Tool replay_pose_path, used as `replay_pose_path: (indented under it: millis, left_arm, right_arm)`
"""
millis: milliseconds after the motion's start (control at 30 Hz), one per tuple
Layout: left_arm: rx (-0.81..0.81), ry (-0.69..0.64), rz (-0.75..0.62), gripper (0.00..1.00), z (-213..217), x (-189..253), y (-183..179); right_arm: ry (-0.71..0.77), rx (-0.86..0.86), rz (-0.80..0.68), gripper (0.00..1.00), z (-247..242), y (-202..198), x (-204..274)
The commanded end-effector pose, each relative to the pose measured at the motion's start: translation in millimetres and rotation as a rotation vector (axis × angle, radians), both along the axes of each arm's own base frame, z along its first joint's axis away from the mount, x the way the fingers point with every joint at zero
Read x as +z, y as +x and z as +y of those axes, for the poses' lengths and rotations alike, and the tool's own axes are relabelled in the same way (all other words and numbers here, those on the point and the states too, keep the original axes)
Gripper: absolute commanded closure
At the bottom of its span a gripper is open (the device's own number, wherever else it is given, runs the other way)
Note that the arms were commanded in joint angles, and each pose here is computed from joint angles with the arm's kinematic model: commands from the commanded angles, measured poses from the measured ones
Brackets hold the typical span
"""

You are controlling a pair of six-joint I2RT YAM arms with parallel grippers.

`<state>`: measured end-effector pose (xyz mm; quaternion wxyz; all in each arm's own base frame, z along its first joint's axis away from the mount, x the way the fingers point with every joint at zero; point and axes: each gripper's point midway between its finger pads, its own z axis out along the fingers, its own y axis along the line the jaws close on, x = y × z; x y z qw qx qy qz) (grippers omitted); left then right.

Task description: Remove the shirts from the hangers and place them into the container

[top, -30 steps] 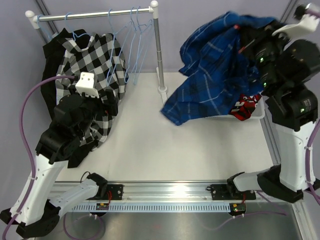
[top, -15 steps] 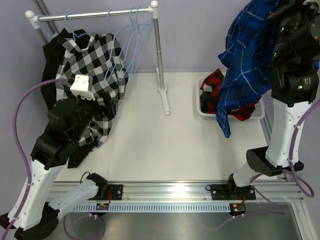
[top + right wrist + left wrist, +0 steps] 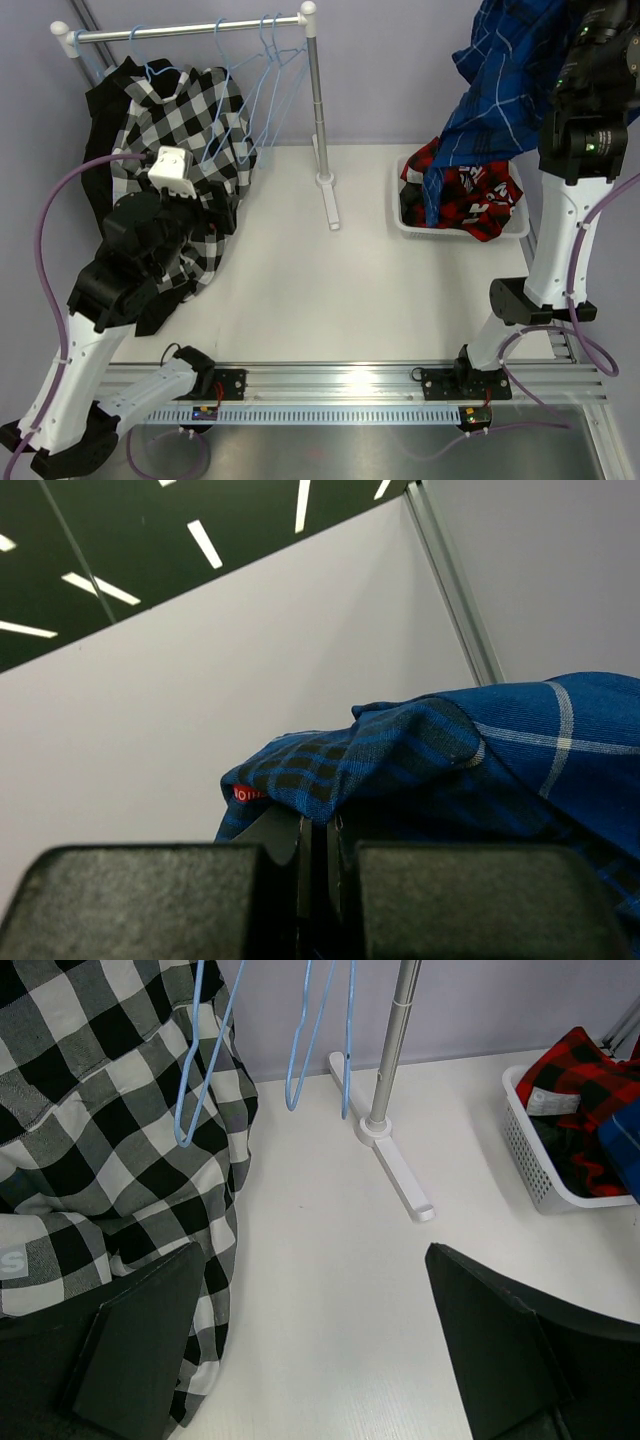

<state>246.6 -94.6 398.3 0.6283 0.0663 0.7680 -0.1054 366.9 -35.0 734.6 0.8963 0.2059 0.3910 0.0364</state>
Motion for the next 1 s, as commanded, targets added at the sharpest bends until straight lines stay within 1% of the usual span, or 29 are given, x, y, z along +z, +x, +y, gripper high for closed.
replay_pose_path:
  millis: [0,100,133,200,233,367,400,433,500,533,567,600,667,700,733,800,833,867,900,933,967]
  left_arm:
    - [-0.013,-0.006,-0.013,0.01,-4.0,4.4,3.1]
    - [-0.014,0.001,-0.004,0.01,-5.1,1.2,5.3]
    - [-0.013,0.0,-0.002,0.01,-5.3,0.5,5.4]
    - [-0.011,0.0,0.002,0.01,-5.5,-1.1,6.1]
    - [-0.012,0.004,0.007,0.01,-5.9,-3.7,7.0]
    - [-0.012,0.02,0.026,0.01,-7.3,-12.1,9.9]
    - [-0.014,0.02,0.028,0.01,-7.7,-12.8,9.9]
    - [-0.015,0.022,0.032,0.01,-8.4,-14.2,10.6]
    - [-0.019,0.027,0.04,0.01,-9.6,-17.3,11.8]
    - [-0.02,0.029,0.043,0.01,-10.1,-18.4,12.2]
    - [-0.026,0.03,0.047,0.01,-11.5,-19.9,12.6]
    - [-0.029,0.03,0.049,0.01,-12.1,-20.6,12.5]
    - [-0.035,0.029,0.053,0.01,-13.4,-21.7,12.6]
    - [-0.036,0.028,0.052,0.01,-13.5,-21.3,12.2]
    - [-0.038,0.027,0.052,0.01,-13.6,-21.6,11.8]
    - [-0.034,0.025,0.045,0.01,-11.5,-20.1,9.8]
    - [-0.032,0.026,0.046,0.01,-11.0,-21.2,9.4]
    - [-0.029,0.027,0.044,0.01,-9.9,-21.3,8.7]
    - [-0.029,0.027,0.044,0.01,-9.5,-22.1,7.9]
    - [-0.029,0.028,0.046,0.01,-9.1,-23.6,7.3]
    - [-0.031,0.027,0.045,0.01,-9.3,-23.6,7.1]
  right_arm:
    - [0.004,0.014,-0.169,1.0,-3.8,-19.5,33.2]
    - [-0.001,0.029,-0.126,1.0,-2.2,-2.5,21.7]
    - [-0.001,0.034,-0.088,1.0,-1.0,9.2,10.9]
    - [-0.007,0.054,-0.059,1.0,2.9,19.0,-0.2]
    - [-0.011,0.068,-0.006,1.0,5.6,29.7,-19.0]
    - [-0.014,0.106,0.06,1.0,12.6,36.4,-57.9]
    - [-0.017,0.113,0.055,1.0,13.0,27.4,-59.7]
    - [-0.018,0.121,0.127,1.0,15.2,44.8,-90.5]
    - [-0.017,0.146,0.148,1.0,19.2,44.5,-106.9]
    - [-0.006,0.154,0.214,1.0,20.2,60.7,-140.4]
    - [-0.011,0.18,0.231,1.0,24.2,64.9,-152.0]
    - [0.008,0.199,0.26,1.0,25.1,74.6,-175.1]
    - [0.028,0.22,0.289,1.0,27.5,82.2,-197.1]
    - [0.051,0.228,0.274,1.0,27.0,79.7,-199.8]
    - [0.081,0.21,0.313,1.0,22.5,84.6,-225.3]
    - [0.142,0.191,0.311,1.0,15.0,77.7,-237.7]
    - [0.162,0.17,0.354,1.0,7.9,79.5,-260.5]
    - [0.181,0.168,0.37,1.0,6.6,78.3,-268.6]
    - [0.197,0.143,0.414,1.0,-2.3,77.7,-288.4]
    - [0.222,0.088,0.432,1.0,-20.0,75.0,-299.6]
    - [0.248,0.072,0.448,1.0,-26.8,74.8,-310.0]
